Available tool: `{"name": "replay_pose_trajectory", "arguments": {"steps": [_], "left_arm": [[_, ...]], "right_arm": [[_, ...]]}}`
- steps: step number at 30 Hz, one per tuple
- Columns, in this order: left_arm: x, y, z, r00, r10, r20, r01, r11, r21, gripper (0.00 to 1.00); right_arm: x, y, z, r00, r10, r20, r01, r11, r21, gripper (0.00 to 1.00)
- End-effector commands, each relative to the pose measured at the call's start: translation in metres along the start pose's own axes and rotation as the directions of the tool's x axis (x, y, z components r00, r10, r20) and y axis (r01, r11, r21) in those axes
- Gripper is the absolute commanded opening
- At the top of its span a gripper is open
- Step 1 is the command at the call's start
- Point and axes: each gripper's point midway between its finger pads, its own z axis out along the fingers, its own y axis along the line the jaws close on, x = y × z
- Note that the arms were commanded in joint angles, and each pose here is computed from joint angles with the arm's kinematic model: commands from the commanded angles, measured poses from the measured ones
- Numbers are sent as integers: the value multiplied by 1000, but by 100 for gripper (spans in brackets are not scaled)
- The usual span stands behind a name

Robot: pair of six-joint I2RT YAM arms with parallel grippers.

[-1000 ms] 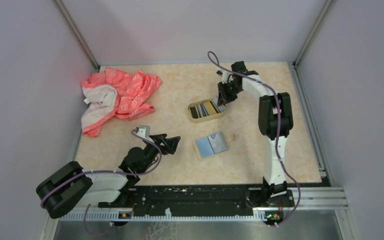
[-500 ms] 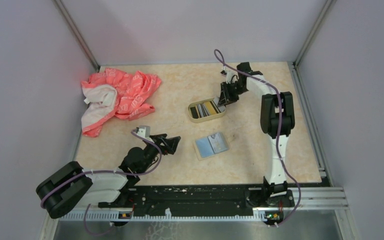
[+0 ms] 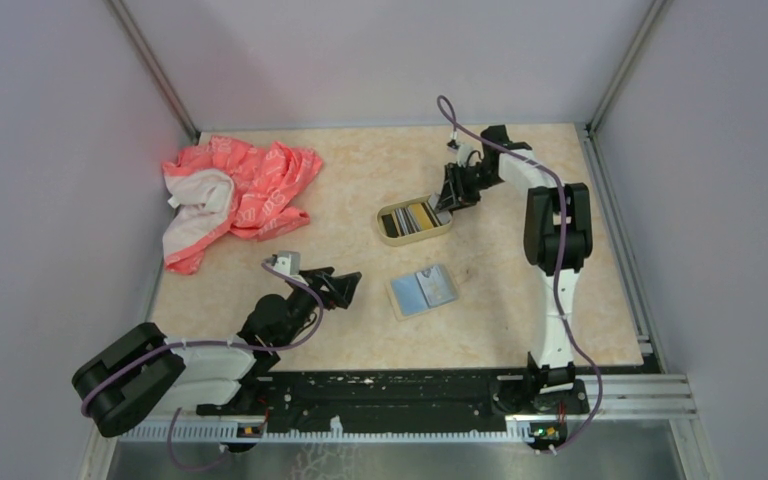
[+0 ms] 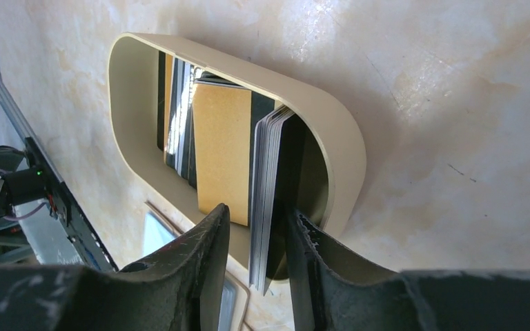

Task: Put the credit cards into the card holder
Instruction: Pick up the credit card from the storage box.

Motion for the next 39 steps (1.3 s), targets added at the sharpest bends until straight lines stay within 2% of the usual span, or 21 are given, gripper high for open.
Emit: {"name": "replay_pose_trajectory", "arguments": {"steps": [1,5,19,29,39], "left_arm": [[10,11,-13,1000,-1,-16,1,1000,-5,95],[10,11,-13,1000,-1,-16,0,1000,-5,95],[9,11,-15,1000,-6,-9,6,1000,-3,95],[9,11,-16,1000,-7,-7,7,1000,0,95],[9,11,-16,1000,-9,-7,9,1000,-1,95]], "right_arm": [[-7,-18,-3,1000,-14,10,14,997,70,35],[-6,-24,-1,1000,-8,3,8,997,82,31],[-13,-2,-17,999,-8,42,8,1000,-13,25],[-13,1,-23,999,9,52,-5,998,-60,25],[-13,1,-27,998,19,57,-15,997,-79,19]]}}
